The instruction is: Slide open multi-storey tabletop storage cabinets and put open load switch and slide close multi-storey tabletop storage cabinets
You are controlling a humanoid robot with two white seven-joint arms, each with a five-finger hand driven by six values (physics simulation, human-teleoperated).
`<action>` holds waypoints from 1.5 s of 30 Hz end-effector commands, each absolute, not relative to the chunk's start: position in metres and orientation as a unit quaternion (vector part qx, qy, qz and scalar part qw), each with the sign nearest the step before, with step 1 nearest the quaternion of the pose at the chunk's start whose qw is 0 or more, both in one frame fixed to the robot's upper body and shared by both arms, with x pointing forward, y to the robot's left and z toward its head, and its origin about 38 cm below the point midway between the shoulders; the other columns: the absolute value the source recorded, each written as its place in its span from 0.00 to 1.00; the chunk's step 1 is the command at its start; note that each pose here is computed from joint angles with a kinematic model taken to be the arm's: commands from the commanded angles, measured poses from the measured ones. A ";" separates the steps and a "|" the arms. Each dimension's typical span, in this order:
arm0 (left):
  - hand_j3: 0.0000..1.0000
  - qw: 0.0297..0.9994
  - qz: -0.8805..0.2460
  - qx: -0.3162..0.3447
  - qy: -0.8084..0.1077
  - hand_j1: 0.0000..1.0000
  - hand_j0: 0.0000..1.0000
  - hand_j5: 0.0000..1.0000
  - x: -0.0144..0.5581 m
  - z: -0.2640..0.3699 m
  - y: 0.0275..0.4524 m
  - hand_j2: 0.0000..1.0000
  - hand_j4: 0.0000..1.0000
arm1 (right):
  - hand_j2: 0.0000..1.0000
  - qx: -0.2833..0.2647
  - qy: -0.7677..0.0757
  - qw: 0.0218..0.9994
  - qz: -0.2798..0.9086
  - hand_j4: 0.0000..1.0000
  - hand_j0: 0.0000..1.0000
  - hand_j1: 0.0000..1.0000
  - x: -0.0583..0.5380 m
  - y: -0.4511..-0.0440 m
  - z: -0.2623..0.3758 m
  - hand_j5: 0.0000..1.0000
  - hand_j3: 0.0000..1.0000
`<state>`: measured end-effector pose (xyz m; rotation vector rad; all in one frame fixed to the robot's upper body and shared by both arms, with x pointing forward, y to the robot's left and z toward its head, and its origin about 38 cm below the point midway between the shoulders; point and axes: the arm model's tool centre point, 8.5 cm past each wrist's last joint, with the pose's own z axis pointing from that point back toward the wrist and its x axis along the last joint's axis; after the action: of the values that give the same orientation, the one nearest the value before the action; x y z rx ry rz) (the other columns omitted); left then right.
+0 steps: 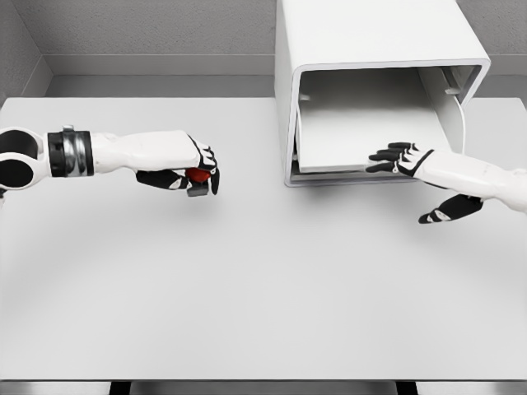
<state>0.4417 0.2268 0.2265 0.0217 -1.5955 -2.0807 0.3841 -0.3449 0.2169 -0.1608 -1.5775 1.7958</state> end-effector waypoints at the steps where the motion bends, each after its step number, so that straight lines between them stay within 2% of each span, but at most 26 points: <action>1: 0.46 0.259 -0.764 0.007 -0.590 0.46 0.46 0.46 0.442 0.227 0.227 0.46 0.46 | 1.00 -0.071 -0.608 0.365 0.701 1.00 1.00 1.00 0.382 -0.352 0.223 1.00 1.00; 19: 0.47 0.258 -0.764 0.007 -0.592 0.47 0.47 0.47 0.442 0.229 0.226 0.47 0.47 | 1.00 -0.078 -0.613 0.351 0.703 1.00 1.00 1.00 0.357 -0.360 0.244 1.00 1.00; 28: 0.47 0.258 -0.764 0.007 -0.591 0.47 0.47 0.47 0.441 0.229 0.227 0.47 0.47 | 1.00 -0.079 -0.605 0.372 0.699 1.00 1.00 1.00 0.350 -0.377 0.255 1.00 1.00; 37: 0.47 0.259 -0.764 0.007 -0.591 0.47 0.47 0.47 0.441 0.229 0.228 0.47 0.47 | 1.00 -0.081 -0.646 0.353 0.672 1.00 1.00 1.00 0.362 -0.363 0.268 1.00 1.00; 41: 0.47 0.259 -0.763 0.008 -0.592 0.47 0.47 0.47 0.442 0.230 0.228 0.47 0.47 | 1.00 -0.055 -0.645 0.359 0.673 1.00 1.00 1.00 0.369 -0.349 0.246 1.00 1.00; 45: 0.47 0.259 -0.764 0.008 -0.591 0.47 0.47 0.47 0.442 0.230 0.228 0.47 0.47 | 1.00 -0.064 -0.639 0.375 0.669 1.00 1.00 1.00 0.377 -0.356 0.233 1.00 1.00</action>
<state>0.4412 0.2277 0.2281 0.0214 -1.5983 -2.0780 0.3725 -0.3548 0.2421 -0.1707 -1.6435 1.7381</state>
